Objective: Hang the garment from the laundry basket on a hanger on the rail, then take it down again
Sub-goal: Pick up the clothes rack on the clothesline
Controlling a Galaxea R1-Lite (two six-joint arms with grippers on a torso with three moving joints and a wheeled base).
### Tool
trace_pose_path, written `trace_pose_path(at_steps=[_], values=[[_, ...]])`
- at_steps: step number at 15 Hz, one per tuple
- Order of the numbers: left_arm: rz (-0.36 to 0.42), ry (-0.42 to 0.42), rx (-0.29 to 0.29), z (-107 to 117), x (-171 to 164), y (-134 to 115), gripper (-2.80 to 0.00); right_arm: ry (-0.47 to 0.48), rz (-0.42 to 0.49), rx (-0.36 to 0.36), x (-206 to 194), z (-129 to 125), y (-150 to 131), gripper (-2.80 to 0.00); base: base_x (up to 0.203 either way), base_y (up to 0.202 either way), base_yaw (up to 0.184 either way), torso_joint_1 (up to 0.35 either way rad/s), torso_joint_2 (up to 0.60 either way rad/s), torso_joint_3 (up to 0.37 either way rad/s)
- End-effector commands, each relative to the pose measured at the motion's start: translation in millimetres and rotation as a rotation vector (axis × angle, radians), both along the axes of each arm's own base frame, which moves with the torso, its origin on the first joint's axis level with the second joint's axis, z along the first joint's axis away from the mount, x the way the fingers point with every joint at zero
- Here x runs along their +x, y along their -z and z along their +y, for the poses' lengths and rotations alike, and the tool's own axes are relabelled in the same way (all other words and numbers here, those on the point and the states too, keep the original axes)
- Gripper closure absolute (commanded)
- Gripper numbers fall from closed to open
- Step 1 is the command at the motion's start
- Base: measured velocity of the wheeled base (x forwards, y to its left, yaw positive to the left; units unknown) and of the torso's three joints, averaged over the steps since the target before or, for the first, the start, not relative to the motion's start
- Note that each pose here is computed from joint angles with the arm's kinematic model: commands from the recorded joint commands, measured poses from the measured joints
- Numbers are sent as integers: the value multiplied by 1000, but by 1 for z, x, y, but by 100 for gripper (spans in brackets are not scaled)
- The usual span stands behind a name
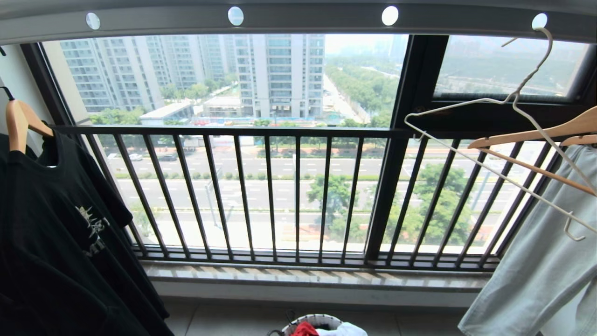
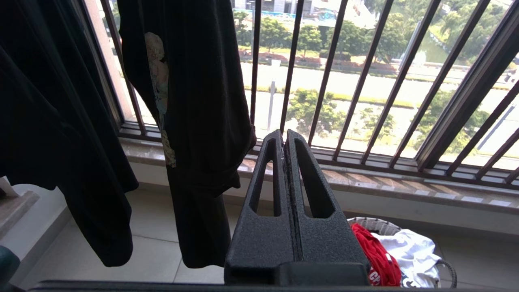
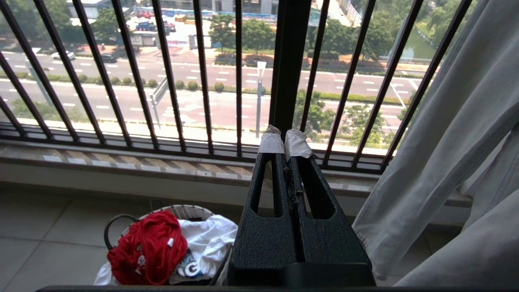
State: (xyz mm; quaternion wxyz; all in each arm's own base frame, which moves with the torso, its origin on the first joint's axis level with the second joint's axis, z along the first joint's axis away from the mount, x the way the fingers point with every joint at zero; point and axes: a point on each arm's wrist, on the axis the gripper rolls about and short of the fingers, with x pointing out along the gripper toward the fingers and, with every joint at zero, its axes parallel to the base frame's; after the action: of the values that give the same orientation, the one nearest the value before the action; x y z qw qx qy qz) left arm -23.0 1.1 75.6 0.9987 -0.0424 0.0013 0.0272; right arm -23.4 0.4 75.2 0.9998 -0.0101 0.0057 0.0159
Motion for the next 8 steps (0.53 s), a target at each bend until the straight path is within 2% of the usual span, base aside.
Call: trace_pose_path(at_steps=[1, 8], values=[[1, -1, -1, 0, 0, 0, 0, -1, 2, -1, 0, 0, 0, 0, 0, 0, 0, 0, 0, 0], [1, -1, -1, 0, 0, 0, 0, -1, 4, -3, 0, 0, 0, 0, 0, 0, 0, 0, 0, 0]])
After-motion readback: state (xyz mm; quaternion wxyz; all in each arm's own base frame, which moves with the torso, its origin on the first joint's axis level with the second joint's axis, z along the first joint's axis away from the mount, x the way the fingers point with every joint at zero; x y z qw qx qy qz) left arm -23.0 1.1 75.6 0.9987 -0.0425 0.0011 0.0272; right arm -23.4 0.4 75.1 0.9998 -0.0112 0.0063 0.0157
